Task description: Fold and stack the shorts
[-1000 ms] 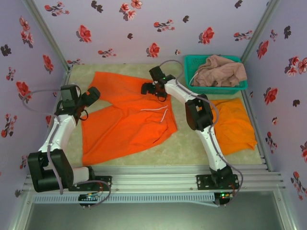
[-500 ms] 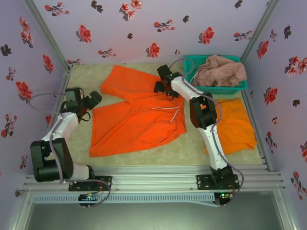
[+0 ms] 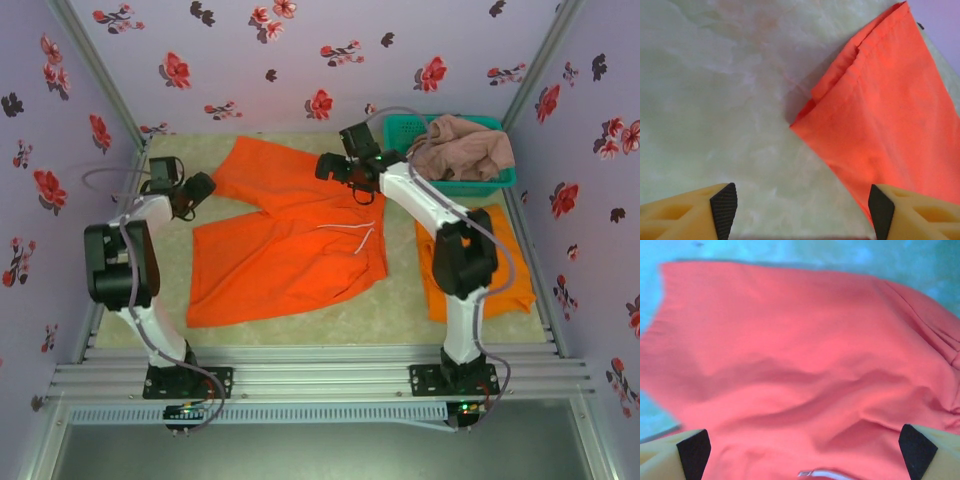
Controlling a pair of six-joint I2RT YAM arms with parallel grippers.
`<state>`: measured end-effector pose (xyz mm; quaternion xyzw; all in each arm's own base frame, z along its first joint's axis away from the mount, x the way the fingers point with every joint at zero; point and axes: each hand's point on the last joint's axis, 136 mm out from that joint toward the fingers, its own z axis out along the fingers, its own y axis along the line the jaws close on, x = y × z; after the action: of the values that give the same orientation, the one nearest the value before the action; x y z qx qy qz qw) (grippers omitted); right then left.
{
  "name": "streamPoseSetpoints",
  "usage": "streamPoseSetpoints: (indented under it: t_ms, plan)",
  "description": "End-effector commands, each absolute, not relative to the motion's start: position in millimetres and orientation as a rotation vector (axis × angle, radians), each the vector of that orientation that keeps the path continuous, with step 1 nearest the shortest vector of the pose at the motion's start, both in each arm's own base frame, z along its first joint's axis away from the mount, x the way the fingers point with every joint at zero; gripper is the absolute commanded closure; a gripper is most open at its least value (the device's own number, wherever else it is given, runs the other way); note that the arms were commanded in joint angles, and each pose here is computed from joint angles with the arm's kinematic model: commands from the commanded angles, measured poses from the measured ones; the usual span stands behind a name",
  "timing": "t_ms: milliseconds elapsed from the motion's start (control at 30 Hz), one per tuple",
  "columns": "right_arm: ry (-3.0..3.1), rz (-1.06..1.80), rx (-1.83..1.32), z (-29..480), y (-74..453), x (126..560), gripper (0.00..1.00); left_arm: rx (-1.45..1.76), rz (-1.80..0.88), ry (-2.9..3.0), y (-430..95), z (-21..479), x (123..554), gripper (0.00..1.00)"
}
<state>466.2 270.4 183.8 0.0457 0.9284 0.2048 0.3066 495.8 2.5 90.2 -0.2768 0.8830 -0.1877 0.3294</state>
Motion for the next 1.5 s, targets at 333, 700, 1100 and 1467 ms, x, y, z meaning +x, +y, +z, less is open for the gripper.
streamPoseSetpoints:
  t_ms: [333, 700, 1100, 1467]
  plan:
    - [2.292, 0.573, -0.069, 238, 233, 367, 0.01, -0.657, -0.627, 2.371, -26, 54, 564, 0.52]
    - [2.308, 0.416, -0.026, 225, 183, 333, 0.01, -0.550, -0.492, 2.389, -19, 115, 538, 1.00]
    - [2.369, 0.415, -0.043, 205, 178, 318, 0.01, -0.515, -0.322, 2.385, 8, 189, 476, 0.08]
    - [2.449, 0.584, -0.085, 177, 207, 303, 0.01, -0.631, -0.595, 2.259, -30, 190, 369, 0.01]
